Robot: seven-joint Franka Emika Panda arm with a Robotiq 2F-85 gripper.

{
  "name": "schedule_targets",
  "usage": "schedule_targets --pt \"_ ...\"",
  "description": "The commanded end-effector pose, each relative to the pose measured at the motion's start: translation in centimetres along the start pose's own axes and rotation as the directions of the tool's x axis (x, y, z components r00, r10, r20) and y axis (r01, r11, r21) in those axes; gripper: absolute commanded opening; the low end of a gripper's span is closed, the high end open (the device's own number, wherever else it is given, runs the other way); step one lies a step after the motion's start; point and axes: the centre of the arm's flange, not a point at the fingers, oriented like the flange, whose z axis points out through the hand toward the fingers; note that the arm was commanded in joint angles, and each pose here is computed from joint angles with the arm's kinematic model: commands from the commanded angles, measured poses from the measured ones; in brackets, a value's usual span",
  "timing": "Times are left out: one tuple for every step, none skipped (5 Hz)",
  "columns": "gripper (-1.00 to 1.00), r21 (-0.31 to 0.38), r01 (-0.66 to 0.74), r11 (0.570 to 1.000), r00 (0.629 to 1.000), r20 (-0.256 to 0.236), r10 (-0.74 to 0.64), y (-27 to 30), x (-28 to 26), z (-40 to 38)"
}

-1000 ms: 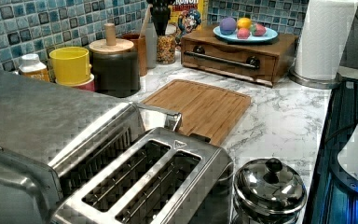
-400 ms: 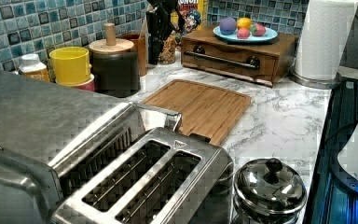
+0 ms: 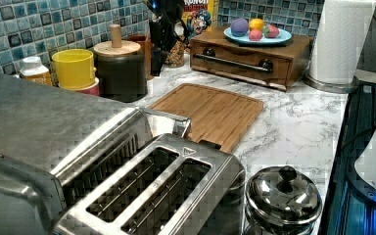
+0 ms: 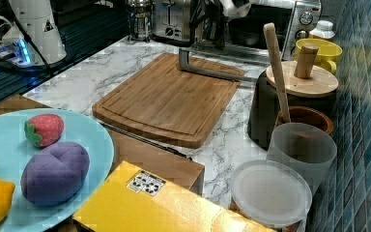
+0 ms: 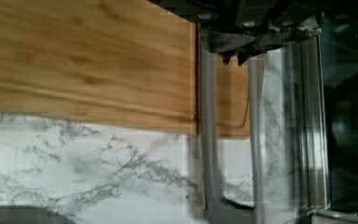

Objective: Close the oven.

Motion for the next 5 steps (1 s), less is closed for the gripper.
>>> schedule_targets --pt "-1.0 0.063 0.097 0.993 0.991 -0.093 -0.091 -1.0 4.6 -0.4" --pt "-1.0 0.089 0.118 0.989 0.992 -0.063 -0.112 -2.8 5.2 1.1" --pt "-1.0 0.093 0.135 0.987 0.99 -0.041 -0.131 -4.2 5.7 3.0" --pt "-1.0 0.096 0.148 0.984 0.989 -0.024 -0.146 -5.8 6.2 5.0" --pt "-1.0 0.116 0.142 0.983 0.99 -0.034 -0.139 -6.5 6.0 5.4"
